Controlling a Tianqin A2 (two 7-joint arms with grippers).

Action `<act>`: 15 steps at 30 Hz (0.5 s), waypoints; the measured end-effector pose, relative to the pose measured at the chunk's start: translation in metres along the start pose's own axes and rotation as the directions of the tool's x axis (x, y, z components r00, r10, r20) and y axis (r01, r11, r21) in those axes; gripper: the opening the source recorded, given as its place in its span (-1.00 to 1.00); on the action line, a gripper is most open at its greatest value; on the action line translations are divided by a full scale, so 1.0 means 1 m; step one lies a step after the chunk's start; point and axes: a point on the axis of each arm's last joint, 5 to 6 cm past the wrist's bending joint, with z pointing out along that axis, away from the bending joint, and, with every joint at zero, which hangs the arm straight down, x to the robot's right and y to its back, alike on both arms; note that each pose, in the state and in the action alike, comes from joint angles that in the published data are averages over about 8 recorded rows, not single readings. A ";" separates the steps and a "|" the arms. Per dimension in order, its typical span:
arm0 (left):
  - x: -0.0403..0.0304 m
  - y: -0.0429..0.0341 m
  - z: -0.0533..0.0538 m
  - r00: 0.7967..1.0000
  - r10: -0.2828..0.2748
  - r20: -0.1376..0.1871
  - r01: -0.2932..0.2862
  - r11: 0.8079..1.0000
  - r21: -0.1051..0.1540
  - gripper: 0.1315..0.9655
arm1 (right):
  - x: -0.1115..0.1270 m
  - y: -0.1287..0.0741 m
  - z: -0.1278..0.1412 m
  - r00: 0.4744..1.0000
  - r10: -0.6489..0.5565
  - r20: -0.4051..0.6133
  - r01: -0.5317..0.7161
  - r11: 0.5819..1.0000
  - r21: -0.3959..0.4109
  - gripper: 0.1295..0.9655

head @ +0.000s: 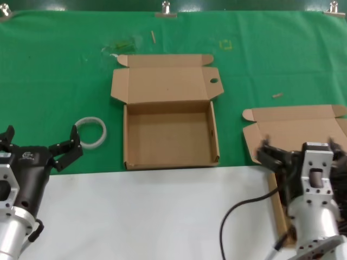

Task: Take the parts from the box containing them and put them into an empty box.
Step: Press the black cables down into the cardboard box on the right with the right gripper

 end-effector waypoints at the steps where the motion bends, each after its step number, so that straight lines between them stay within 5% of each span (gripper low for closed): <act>1: 0.0000 0.0000 0.000 1.000 0.000 0.000 0.000 1.000 0.000 1.00 | 0.002 -0.001 0.000 0.999 -0.036 -0.024 0.035 0.999 -0.020 1.00; 9: 0.0000 0.0000 0.000 1.000 0.000 0.000 0.000 1.000 0.000 1.00 | 0.012 -0.009 0.005 0.949 -0.300 -0.093 0.279 0.942 -0.188 1.00; 15: 0.0000 0.0000 0.000 1.000 0.000 0.000 0.000 1.000 0.000 1.00 | 0.008 -0.016 0.014 0.884 -0.467 -0.027 0.438 0.846 -0.303 1.00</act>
